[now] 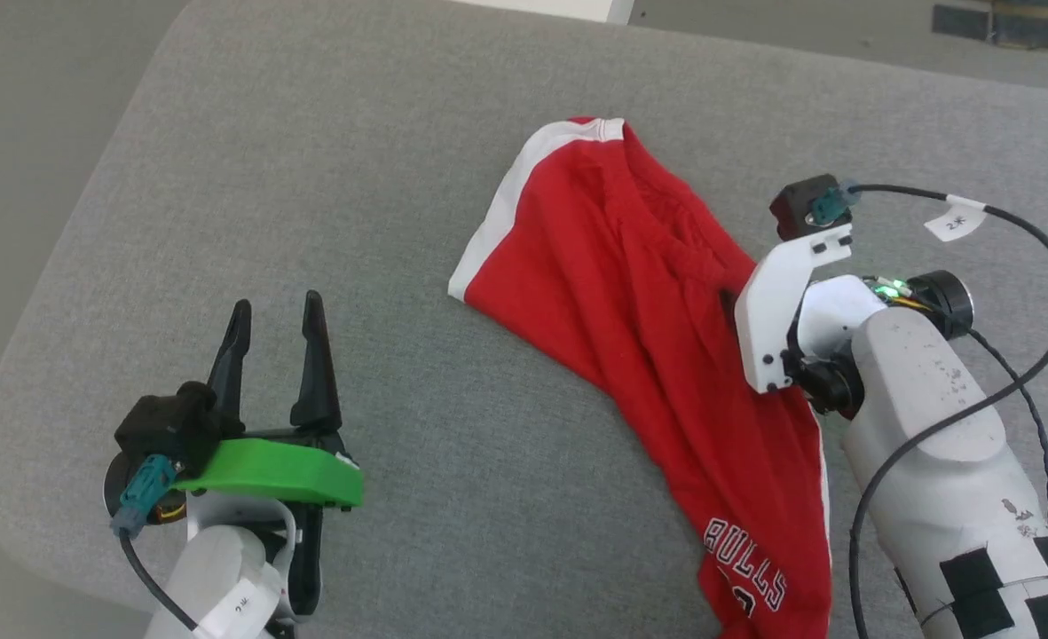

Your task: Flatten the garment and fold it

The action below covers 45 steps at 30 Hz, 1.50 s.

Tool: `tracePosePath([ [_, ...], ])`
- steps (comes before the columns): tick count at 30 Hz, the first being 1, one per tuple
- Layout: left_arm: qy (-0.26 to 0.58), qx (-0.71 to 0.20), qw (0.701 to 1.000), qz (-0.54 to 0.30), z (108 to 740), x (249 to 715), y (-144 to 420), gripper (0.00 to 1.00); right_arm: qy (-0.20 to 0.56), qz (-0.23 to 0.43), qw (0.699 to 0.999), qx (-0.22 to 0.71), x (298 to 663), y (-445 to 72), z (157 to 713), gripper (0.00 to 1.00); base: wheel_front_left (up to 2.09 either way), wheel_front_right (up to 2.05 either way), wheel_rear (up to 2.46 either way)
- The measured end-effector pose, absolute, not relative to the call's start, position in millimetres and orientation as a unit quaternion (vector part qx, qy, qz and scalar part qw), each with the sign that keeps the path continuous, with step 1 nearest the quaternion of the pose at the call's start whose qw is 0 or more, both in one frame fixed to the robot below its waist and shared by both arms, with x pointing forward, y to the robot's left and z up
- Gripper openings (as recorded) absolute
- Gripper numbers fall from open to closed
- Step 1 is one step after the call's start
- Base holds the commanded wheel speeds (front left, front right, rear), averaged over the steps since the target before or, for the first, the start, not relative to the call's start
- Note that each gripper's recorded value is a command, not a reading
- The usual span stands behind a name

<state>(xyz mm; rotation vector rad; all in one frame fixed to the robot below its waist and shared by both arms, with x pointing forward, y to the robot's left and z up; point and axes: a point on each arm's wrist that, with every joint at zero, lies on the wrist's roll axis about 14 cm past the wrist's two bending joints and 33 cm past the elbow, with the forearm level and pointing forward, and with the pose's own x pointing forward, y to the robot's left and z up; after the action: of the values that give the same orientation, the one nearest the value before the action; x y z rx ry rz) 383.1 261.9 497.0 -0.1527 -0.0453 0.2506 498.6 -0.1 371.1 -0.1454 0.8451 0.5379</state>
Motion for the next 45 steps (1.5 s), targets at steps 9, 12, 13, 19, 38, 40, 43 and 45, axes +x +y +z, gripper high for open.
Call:
tracePosePath([
  [9, -0.027, -0.078, 0.99, 0.114, 498, 385, 258, 1.0, 0.302, 0.205, 0.93, 0.043, 520, -33, 411, 0.0, 0.0, 0.0, 0.0],
  [12, -0.026, -0.077, 0.991, 0.103, 498, 383, 251, 1.0, 0.271, 0.152, 0.947, 0.079, 515, -77, 422, 0.0, 0.0, 0.0, 0.0],
  [13, -0.025, -0.078, 0.992, 0.1, 497, 382, 248, 1.0, 0.266, 0.136, 0.951, 0.084, 509, -91, 422, 0.0, 0.0, 0.0, 0.0],
  [19, -0.037, -0.089, 0.993, 0.062, 507, 386, 222, 1.0, 0.267, -0.007, 0.957, 0.11, 431, -202, 416, 0.0, 0.0, 0.0, 0.0],
  [38, 0.028, -0.124, 0.99, -0.056, 515, 429, 146, 1.0, 0.125, -0.143, 0.97, 0.151, 360, -302, 480, 1.0, 0.0, 0.0, 0.0],
  [40, 0.042, -0.117, 0.989, -0.077, 524, 454, 135, 1.0, 0.118, -0.149, 0.971, 0.146, 365, -306, 485, 1.0, 0.0, 0.0, 0.0],
  [43, 0.093, -0.087, 0.985, -0.115, 519, 484, 112, 1.0, 0.112, -0.154, 0.971, 0.143, 371, -311, 489, 1.0, 0.0, 0.0, 0.0],
  [45, 0.141, -0.06, 0.978, -0.138, 505, 498, 97, 1.0, 0.116, -0.154, 0.971, 0.142, 375, -311, 486, 1.0, 0.0, 0.0, 0.0],
])
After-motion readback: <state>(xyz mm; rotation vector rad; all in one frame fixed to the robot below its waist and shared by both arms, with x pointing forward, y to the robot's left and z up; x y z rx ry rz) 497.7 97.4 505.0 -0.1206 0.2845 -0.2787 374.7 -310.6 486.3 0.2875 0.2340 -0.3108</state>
